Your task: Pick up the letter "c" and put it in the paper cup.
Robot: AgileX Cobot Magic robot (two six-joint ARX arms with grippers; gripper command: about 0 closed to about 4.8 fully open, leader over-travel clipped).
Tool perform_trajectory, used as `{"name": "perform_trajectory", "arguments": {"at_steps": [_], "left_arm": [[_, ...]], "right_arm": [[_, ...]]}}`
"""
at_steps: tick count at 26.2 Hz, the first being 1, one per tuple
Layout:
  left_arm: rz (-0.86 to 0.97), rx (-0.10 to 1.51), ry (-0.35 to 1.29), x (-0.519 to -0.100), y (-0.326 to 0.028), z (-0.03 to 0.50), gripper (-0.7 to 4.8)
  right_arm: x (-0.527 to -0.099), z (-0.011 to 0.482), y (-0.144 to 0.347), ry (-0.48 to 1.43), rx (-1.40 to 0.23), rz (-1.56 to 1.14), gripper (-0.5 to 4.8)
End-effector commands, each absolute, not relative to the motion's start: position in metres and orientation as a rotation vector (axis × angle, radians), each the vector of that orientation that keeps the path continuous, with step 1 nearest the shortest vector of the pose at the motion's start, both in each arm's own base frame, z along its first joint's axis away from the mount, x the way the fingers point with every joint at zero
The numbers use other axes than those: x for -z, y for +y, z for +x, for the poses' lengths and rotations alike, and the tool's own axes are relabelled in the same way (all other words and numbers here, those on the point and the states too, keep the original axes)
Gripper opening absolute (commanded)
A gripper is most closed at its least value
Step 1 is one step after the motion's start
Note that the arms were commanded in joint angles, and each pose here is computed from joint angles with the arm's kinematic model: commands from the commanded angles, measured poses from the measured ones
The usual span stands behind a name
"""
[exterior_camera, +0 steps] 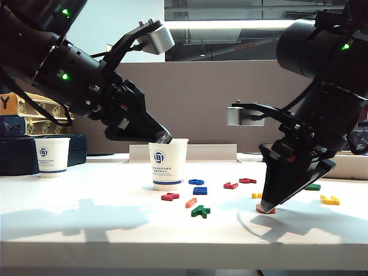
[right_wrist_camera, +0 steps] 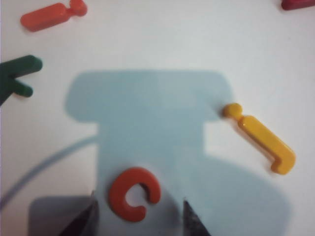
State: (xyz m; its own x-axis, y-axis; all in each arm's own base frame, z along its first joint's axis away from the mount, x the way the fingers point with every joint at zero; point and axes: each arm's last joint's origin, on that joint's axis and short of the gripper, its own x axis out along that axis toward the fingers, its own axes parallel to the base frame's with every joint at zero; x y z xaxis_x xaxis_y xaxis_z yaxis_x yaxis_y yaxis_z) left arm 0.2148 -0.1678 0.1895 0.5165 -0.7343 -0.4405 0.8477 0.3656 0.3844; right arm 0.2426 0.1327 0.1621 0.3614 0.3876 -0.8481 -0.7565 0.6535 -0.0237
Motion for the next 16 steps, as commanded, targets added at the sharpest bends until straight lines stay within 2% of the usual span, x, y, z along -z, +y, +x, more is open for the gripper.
{"name": "perform_trajectory", "arguments": {"at_steps": [1,16], "left_arm": [[0.616,1.022,0.194,-0.1924,-0.1685,0.2158,0.93],[0.616,1.022,0.194,-0.1924,-0.1685,0.2158,0.93]], "right_arm": [[-0.1638,0.2442,0.1338,0.914,-0.776,-0.446,2.15],[-0.1634,0.2450,0.1342,0.909,-0.775,-0.445,2.16]]}}
